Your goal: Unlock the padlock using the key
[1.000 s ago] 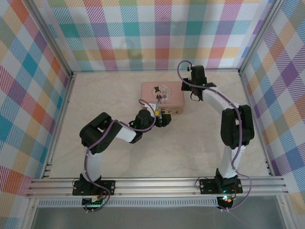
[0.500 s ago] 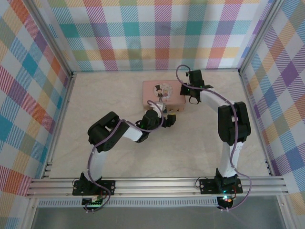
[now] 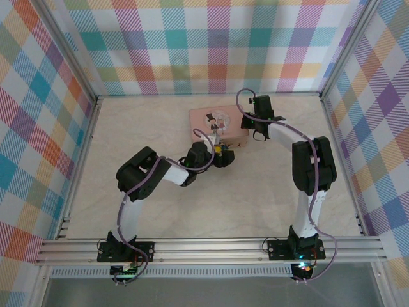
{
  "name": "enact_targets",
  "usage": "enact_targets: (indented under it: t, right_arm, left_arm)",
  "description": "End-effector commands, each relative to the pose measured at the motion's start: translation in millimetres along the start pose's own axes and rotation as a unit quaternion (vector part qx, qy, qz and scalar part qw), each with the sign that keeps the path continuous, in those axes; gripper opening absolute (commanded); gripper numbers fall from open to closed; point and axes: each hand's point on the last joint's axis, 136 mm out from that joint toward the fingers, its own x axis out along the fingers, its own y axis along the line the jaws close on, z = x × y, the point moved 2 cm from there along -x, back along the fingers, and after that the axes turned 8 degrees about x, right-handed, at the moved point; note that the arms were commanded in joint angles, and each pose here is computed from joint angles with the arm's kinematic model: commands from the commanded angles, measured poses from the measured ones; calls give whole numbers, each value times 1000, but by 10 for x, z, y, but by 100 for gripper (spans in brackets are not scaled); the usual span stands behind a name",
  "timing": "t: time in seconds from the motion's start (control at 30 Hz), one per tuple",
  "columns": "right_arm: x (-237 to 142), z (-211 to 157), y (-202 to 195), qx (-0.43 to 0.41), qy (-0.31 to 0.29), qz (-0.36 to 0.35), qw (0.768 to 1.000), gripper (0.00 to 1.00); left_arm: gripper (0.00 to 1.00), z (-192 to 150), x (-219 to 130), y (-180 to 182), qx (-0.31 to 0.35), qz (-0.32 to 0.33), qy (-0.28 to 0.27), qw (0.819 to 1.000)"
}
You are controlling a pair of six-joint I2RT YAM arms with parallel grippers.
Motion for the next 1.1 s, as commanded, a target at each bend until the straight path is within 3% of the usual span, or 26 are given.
enact_targets:
  t: [0.0, 0.17, 0.43, 0.7, 1.07]
  right_arm:
    - [-75, -72, 159, -2, 12, 34, 999, 0]
    - [-84, -89, 149, -3, 11, 33, 999, 0]
    - [-106, -96, 156, -4, 11, 37, 999, 0]
    - [-150, -78, 176, -4, 8, 39, 999, 0]
    - [-208, -62, 185, -5, 3, 42, 999, 0]
  left_arm:
    - [79, 319, -43, -168, -25, -55, -49, 997]
    - [72, 351, -36, -118, -47, -65, -53, 995]
    - [75, 270, 31, -32, -69, -48, -38, 996]
    - [66, 170, 174, 30, -109, -44, -20, 993]
    - [46, 69, 102, 195, -122, -16, -4, 992]
